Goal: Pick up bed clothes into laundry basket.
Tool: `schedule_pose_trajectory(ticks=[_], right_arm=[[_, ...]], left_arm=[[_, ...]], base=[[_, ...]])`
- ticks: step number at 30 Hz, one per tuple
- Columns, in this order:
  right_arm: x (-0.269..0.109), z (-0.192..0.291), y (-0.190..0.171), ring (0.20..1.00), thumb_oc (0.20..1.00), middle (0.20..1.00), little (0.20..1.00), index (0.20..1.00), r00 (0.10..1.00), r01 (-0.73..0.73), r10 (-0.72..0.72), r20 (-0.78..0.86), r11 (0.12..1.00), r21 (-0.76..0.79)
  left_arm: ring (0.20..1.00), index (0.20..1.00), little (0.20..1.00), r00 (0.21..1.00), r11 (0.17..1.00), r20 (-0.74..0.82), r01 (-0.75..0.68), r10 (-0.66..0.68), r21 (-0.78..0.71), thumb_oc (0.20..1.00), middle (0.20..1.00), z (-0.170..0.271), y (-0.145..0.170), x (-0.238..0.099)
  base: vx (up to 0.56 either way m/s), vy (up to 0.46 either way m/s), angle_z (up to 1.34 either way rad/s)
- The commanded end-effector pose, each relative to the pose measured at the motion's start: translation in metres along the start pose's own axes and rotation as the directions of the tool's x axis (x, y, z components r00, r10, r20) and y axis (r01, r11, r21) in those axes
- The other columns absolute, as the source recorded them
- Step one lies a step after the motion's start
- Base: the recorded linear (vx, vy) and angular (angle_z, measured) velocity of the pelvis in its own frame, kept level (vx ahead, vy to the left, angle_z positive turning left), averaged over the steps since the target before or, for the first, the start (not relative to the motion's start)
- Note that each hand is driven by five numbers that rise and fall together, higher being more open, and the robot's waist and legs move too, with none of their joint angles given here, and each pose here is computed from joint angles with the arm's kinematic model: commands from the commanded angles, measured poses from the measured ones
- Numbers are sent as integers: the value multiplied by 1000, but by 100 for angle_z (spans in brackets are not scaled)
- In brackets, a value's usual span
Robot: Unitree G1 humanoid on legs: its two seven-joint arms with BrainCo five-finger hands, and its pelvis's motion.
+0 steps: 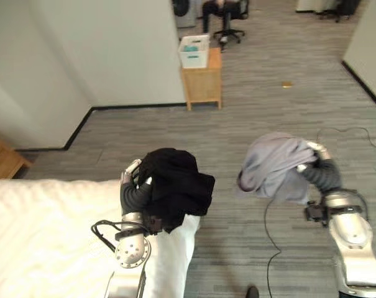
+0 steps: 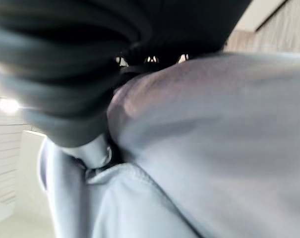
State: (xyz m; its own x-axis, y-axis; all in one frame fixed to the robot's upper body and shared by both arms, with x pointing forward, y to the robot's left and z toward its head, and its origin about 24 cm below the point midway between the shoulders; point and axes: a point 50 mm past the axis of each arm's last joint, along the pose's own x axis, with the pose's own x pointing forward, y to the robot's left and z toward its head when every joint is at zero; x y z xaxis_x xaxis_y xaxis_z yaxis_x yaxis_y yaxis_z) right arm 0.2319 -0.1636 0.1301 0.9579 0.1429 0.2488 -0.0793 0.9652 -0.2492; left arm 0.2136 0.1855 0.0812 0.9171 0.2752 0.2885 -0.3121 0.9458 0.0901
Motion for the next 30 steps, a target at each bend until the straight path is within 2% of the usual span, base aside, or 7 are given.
schedule_pose_trajectory(ticks=[1, 6, 13, 19, 24, 30], right_arm=[[10, 18, -10, 200, 200, 200, 200, 200, 990, 60, -50, 131, 996, -67], [3, -1, -2, 200, 200, 200, 200, 200, 996, 61, -59, 62, 997, -37], [-13, -3, -21, 200, 200, 200, 200, 200, 987, 153, -151, 53, 987, -44], [-14, -3, -29, 200, 200, 200, 200, 200, 984, 166, -162, 76, 985, -51], [-13, 1, -42, 200, 200, 200, 200, 200, 968, 234, -227, 104, 971, -54], [-29, 5, -59, 200, 200, 200, 200, 200, 961, 268, -258, 99, 958, -101]], left_arm=[[200, 200, 200, 995, 984, 102, 1, 18, -179, 200, 200, 16, -8, 7], [200, 200, 200, 993, 980, 85, 96, -83, -174, 200, 200, 12, -23, 6], [200, 200, 200, 978, 970, 95, 196, -183, -145, 200, 200, 15, -51, 9], [200, 200, 200, 980, 969, 62, 198, -191, -150, 200, 200, 10, -53, 7], [200, 200, 200, 972, 970, 106, 219, -208, -109, 200, 200, 18, -52, 17], [200, 200, 200, 972, 971, 120, 217, -205, -103, 200, 200, 20, -54, 21]], base=[[188, -52, -76], [152, -37, -77], [185, 28, -32], [316, 132, -31], [318, 72, -40], [468, 25, 9]])
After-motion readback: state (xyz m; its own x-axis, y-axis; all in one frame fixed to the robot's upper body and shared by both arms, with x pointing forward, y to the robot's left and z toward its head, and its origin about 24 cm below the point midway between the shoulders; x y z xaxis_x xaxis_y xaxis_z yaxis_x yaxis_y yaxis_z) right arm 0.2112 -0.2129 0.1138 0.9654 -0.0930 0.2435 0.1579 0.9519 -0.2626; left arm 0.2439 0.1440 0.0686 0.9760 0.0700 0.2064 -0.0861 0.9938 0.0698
